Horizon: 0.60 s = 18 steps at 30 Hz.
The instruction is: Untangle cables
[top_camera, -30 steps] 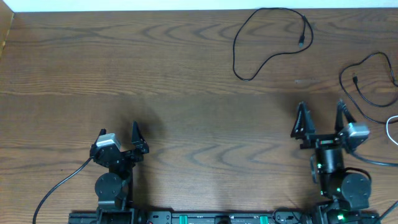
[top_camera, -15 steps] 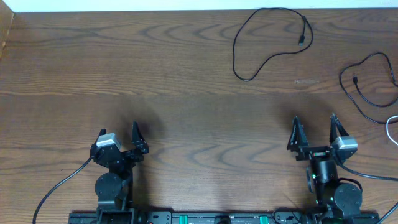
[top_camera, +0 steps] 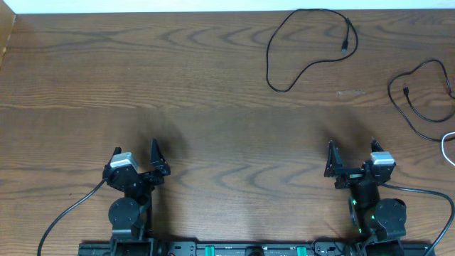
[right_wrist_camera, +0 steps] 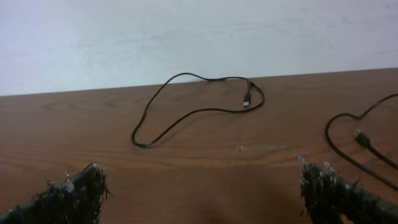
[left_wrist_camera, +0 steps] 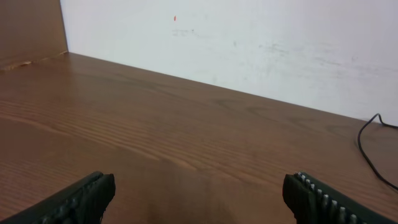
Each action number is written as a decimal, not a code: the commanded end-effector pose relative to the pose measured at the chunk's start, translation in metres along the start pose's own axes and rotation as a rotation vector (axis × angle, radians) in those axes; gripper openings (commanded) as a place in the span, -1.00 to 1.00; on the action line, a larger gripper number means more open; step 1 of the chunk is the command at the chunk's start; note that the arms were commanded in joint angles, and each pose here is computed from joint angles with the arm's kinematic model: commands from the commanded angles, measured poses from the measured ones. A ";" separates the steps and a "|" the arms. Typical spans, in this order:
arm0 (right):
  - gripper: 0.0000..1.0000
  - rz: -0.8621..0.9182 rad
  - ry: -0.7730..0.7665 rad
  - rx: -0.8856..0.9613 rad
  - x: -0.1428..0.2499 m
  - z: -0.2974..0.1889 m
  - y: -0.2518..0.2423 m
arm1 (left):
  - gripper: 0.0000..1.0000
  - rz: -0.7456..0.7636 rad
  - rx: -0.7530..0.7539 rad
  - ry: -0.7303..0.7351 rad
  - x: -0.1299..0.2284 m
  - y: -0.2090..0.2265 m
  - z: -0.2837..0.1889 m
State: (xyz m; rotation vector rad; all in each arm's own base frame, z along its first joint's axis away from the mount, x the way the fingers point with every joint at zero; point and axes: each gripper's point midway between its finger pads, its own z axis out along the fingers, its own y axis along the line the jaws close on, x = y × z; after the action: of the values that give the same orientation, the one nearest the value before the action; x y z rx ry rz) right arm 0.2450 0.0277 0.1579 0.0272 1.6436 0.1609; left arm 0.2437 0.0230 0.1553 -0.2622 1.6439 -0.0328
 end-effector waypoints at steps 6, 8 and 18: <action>0.99 -0.181 0.005 -0.014 0.002 0.000 0.001 | 0.82 0.021 -0.048 0.042 0.014 0.010 0.001; 0.99 -0.206 0.005 -0.013 0.002 0.000 0.001 | 0.82 0.021 -0.048 0.042 0.014 0.010 0.001; 0.99 -0.201 0.005 0.006 0.002 0.000 -0.003 | 0.82 0.021 -0.048 0.042 0.014 0.010 0.001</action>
State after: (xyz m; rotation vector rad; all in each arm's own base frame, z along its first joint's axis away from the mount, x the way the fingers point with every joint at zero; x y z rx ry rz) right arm 0.2446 0.0309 0.1572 -0.1526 1.6374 0.0233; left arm 0.2437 0.0230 0.1553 -0.2622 1.6439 -0.0328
